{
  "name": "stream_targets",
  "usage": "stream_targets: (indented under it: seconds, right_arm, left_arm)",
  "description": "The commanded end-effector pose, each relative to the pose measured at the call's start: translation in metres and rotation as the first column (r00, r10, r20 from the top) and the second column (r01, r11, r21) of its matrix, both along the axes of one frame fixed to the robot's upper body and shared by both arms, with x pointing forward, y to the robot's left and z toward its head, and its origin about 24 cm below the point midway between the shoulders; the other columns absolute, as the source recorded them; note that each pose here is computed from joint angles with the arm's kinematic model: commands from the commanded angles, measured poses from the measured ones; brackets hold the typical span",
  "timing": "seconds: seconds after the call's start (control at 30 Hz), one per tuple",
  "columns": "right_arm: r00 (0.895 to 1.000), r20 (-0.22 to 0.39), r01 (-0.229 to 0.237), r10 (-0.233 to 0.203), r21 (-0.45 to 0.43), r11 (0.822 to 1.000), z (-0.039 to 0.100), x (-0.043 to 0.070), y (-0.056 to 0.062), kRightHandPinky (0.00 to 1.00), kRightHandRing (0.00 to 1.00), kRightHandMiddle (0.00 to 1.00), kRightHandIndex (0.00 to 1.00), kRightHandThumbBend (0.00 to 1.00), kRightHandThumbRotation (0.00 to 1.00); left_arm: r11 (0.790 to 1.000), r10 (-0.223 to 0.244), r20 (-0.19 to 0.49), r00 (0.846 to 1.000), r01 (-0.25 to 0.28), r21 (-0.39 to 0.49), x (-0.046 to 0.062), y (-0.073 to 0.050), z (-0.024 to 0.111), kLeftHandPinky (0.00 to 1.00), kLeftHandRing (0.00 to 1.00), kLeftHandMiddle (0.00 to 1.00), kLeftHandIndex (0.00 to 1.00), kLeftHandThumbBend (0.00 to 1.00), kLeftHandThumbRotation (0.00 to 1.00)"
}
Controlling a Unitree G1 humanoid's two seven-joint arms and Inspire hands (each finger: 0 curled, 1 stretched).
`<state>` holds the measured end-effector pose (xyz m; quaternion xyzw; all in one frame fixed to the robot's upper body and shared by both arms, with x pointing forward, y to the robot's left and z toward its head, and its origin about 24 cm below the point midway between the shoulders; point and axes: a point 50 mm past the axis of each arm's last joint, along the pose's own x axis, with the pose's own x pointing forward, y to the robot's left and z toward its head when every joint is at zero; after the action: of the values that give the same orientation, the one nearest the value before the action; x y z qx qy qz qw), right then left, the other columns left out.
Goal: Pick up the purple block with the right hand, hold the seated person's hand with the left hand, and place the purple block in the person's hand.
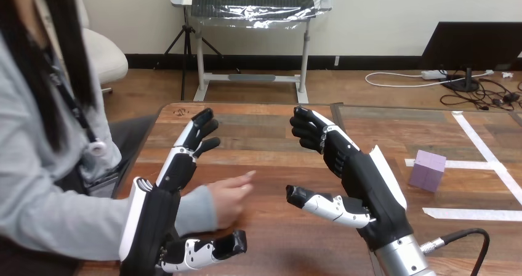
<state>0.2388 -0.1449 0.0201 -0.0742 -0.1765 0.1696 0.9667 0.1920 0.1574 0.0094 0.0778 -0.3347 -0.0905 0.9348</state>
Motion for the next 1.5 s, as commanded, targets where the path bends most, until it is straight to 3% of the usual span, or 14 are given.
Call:
stream_targets:
  seconds: [0.0,1.0,1.47]
  right_arm:
    - [0.996,0.084,0.003,-0.005,0.026,1.000,0.0160,0.0116,-0.0004,0.87,0.87,0.87,0.88,1.00,0.49]
    - [0.997,0.079,0.006,-0.008,0.025,1.000,0.0146,0.0096,-0.0023,0.87,0.87,0.86,0.88,1.00,0.49]
    - [0.994,0.100,0.036,-0.035,-0.013,0.999,0.0154,0.0111,-0.0063,0.85,0.85,0.85,0.88,1.00,0.51]
  left_arm:
    - [1.000,-0.002,0.066,0.998,0.003,-0.017,0.0120,-0.0012,0.0121,0.84,0.91,0.94,0.92,1.00,0.64]
    - [0.999,0.001,0.066,0.998,0.001,-0.036,0.0121,-0.0027,0.0120,0.83,0.90,0.93,0.91,1.00,0.64]
    - [0.999,0.003,0.059,0.998,-0.001,-0.037,0.0120,-0.0038,0.0111,0.83,0.90,0.92,0.90,1.00,0.64]
